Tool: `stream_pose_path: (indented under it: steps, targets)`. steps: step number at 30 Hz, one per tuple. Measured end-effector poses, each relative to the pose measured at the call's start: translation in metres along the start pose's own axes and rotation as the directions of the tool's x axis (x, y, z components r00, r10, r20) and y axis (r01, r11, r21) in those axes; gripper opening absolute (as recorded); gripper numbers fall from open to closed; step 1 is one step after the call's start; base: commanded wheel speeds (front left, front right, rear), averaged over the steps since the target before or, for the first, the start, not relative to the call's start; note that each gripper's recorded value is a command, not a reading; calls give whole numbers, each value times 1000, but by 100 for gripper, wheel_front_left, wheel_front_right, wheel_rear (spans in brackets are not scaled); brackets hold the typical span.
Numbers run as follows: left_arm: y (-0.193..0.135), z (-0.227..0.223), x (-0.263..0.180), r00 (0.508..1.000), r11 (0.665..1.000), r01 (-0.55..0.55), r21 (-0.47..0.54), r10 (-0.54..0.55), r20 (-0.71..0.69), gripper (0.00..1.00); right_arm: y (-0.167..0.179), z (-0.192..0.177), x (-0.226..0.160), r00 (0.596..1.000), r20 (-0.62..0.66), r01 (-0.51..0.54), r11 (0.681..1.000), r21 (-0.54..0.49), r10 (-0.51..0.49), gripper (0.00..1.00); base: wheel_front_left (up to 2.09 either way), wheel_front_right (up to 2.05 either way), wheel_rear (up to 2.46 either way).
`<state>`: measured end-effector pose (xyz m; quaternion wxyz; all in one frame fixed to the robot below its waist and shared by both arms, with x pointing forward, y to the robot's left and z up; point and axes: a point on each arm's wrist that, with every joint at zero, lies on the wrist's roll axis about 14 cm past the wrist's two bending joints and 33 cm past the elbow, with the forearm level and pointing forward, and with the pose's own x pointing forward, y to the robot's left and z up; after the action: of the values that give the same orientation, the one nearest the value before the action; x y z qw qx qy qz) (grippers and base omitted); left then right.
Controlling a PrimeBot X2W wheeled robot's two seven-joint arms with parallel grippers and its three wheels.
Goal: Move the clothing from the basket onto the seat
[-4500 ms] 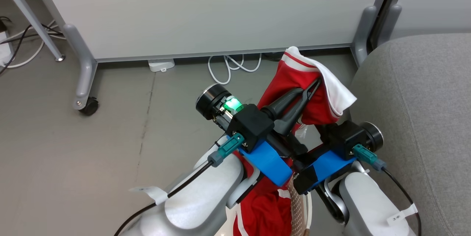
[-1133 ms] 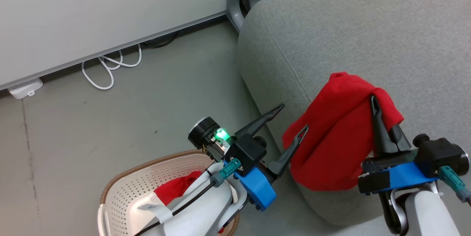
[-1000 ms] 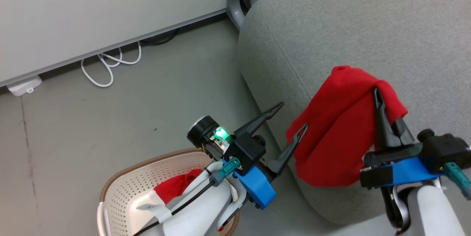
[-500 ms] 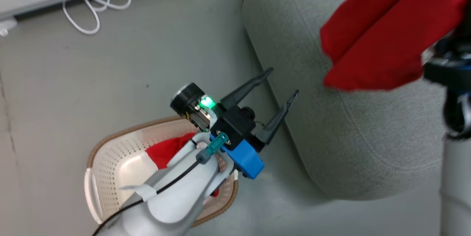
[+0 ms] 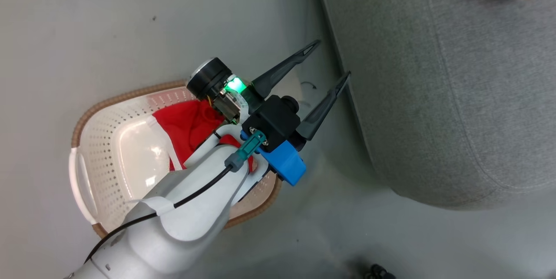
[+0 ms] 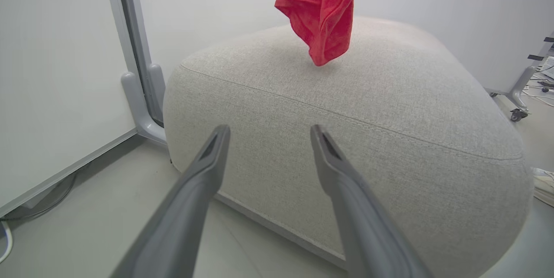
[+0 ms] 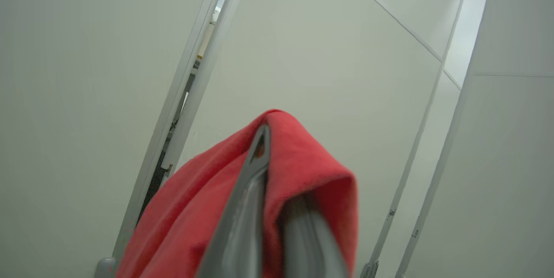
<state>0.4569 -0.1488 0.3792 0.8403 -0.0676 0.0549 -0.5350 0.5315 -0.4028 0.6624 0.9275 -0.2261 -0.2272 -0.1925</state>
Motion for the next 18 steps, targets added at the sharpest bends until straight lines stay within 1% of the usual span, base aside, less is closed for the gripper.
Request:
stream_pose_path:
  steps: [4,9,13,16,18]
  targets:
    - [0,-19,0,1000,999,4,-38,-5,-21,100,-9,-37,-2,996,-90,10,999,-51,-15,0,0,0,0]
    - [4,-35,-1,999,998,3,-60,-6,-39,100,-2,-84,-19,976,-219,12,999,-36,-20,0,0,0,0]
    - [3,-38,1,999,998,12,-65,-15,-41,100,10,-127,-51,934,-358,7,1000,-4,-8,0,0,0,0]
    - [2,-39,1,999,998,16,-66,-19,-40,100,19,-157,-79,886,-463,8,1000,27,5,0,0,0,0]
    - [2,-39,2,999,998,18,-68,-20,-38,100,22,-176,-98,846,-533,15,999,42,9,0,0,0,0]
